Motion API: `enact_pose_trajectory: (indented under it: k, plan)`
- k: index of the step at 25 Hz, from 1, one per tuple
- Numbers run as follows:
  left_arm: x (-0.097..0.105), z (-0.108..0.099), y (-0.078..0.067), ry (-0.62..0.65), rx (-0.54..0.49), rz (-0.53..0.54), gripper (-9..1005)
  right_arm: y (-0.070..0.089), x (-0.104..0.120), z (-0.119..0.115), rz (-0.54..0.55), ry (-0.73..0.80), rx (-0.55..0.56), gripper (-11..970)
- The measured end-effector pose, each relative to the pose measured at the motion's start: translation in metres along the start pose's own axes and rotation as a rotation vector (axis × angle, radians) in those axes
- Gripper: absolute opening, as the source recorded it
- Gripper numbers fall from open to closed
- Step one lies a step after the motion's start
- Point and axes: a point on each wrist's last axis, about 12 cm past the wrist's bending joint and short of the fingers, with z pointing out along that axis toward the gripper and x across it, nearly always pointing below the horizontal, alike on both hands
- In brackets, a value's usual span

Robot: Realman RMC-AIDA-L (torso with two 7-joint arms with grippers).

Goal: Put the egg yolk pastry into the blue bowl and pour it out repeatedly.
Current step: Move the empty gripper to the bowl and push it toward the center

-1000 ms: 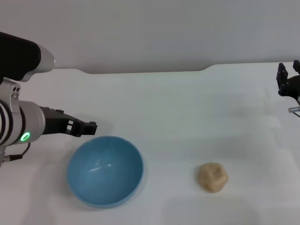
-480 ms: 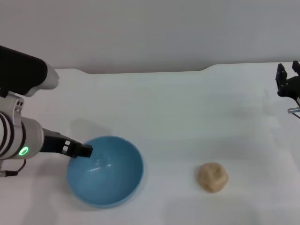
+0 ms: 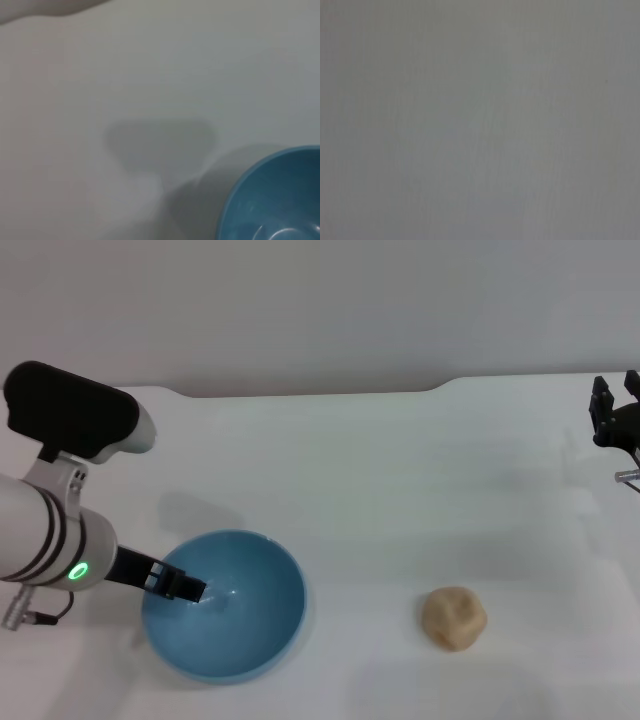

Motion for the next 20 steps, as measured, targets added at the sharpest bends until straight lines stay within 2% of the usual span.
enact_pose_trajectory:
  k: [8,20]
  plan:
    - [0.000,0.019,0.002,0.080,0.001,-0.004,834,0.000,0.000,0.000,-0.001,0.001,0.000,305]
    - [0.002,0.023,0.001,0.110,0.003,0.002,826,0.000,0.000,0.000,-0.001,0.001,0.000,306]
